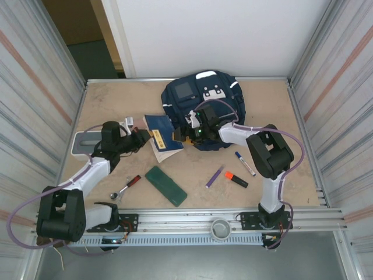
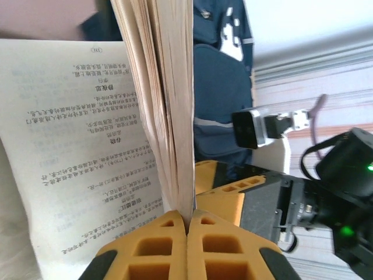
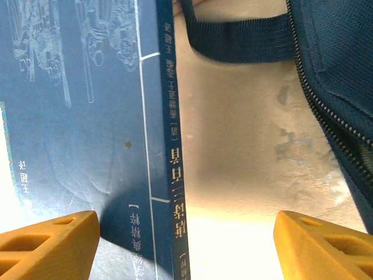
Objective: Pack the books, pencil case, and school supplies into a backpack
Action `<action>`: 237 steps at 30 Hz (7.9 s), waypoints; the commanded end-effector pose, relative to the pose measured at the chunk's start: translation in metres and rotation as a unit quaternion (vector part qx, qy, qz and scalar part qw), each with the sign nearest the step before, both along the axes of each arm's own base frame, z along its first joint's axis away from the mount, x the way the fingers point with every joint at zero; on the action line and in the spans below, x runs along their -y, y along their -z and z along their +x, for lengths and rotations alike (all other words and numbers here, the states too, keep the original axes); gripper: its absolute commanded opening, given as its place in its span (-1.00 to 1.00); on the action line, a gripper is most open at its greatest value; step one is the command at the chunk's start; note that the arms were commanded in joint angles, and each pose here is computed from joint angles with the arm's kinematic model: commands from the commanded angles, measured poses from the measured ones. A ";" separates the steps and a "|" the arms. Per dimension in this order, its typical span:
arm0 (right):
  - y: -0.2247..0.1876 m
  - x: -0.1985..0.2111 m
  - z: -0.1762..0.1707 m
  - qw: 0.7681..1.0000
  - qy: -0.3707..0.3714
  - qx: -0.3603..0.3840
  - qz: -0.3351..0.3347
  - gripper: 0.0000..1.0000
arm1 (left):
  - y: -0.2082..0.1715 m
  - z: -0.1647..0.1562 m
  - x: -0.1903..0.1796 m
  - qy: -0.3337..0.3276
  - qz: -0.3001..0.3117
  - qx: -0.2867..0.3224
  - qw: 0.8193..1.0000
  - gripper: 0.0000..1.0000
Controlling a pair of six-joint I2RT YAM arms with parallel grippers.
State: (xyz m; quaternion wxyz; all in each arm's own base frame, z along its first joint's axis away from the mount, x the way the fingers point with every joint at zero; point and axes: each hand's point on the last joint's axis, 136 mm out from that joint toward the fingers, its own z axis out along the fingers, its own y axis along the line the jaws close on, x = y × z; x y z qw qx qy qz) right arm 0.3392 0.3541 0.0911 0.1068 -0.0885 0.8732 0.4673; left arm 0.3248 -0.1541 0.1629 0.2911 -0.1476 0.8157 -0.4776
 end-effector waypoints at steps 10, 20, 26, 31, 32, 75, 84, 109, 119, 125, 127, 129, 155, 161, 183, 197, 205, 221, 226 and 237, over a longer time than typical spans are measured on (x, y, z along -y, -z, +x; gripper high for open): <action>-0.109 -0.015 0.008 0.977 -0.007 0.014 0.211 -0.51 | -0.045 -0.003 0.018 0.058 -0.052 0.058 0.995 -1.00; -0.162 0.108 0.018 0.978 0.103 0.093 0.158 -1.00 | -0.043 0.020 0.060 0.138 0.165 0.138 0.967 0.07; -0.173 0.235 0.019 0.956 0.252 0.152 0.006 -1.00 | -0.041 0.044 0.127 0.228 0.376 0.251 0.862 0.25; -0.169 0.297 0.011 0.924 0.346 0.157 -0.045 -1.00 | -0.018 0.067 0.186 0.303 0.487 0.293 0.765 0.40; -0.169 0.303 0.009 0.921 0.354 0.157 -0.052 -1.00 | -0.013 0.071 0.196 0.313 0.498 0.297 0.752 0.41; -0.135 0.219 0.033 0.936 0.334 0.065 0.091 -0.98 | -0.146 0.137 0.231 0.329 0.088 0.273 0.900 -0.94; -0.115 0.194 0.100 0.923 0.356 0.044 0.140 -0.99 | -0.144 0.134 0.231 0.350 0.070 0.272 0.894 -0.93; -0.069 0.175 0.139 0.934 0.345 0.094 0.013 0.19 | -0.122 0.161 0.237 0.352 0.052 0.258 0.898 -0.93; -0.076 0.296 0.026 0.875 0.414 0.140 -0.209 0.30 | -0.063 0.163 0.253 0.353 0.090 0.212 0.907 -0.75; -0.071 0.249 0.013 0.914 0.361 0.133 -0.129 0.40 | -0.072 0.149 0.248 0.349 0.156 0.224 0.896 0.11; -0.068 0.224 0.014 0.922 0.333 0.144 -0.134 0.47 | -0.073 0.150 0.220 0.311 0.197 0.224 0.902 0.23; -0.060 0.205 0.020 0.922 0.318 0.157 -0.154 0.49 | -0.076 0.154 0.179 0.250 0.228 0.219 0.915 0.31; -0.043 0.286 0.107 0.887 0.324 0.139 -0.299 0.08 | 0.035 0.112 0.095 0.296 0.484 0.277 0.775 0.41; -0.044 0.270 0.072 0.910 0.296 0.124 -0.262 0.20 | 0.069 0.106 0.120 0.399 0.570 0.412 0.589 0.36; -0.045 0.198 0.019 0.962 0.199 0.118 -0.144 0.21 | 0.080 0.132 0.154 0.407 0.572 0.424 0.573 -1.00; -0.042 0.132 0.027 0.907 0.190 0.328 -0.181 0.00 | 0.001 0.115 0.173 0.394 0.472 0.431 0.660 -1.00; -0.019 0.132 0.044 0.861 0.222 0.383 -0.250 -0.04 | -0.023 0.110 0.177 0.388 0.438 0.446 0.677 -1.00; -0.003 0.113 0.086 0.818 0.258 0.414 -0.305 -0.17 | -0.025 0.104 0.182 0.397 0.419 0.450 0.682 -1.00; -0.005 0.120 0.082 0.813 0.261 0.411 -0.319 -0.58 | -0.020 0.106 0.179 0.397 0.428 0.447 0.678 -1.00; -0.001 0.150 0.042 0.829 0.230 0.375 -0.346 -1.00 | 0.002 0.113 0.163 0.400 0.460 0.458 0.647 -1.00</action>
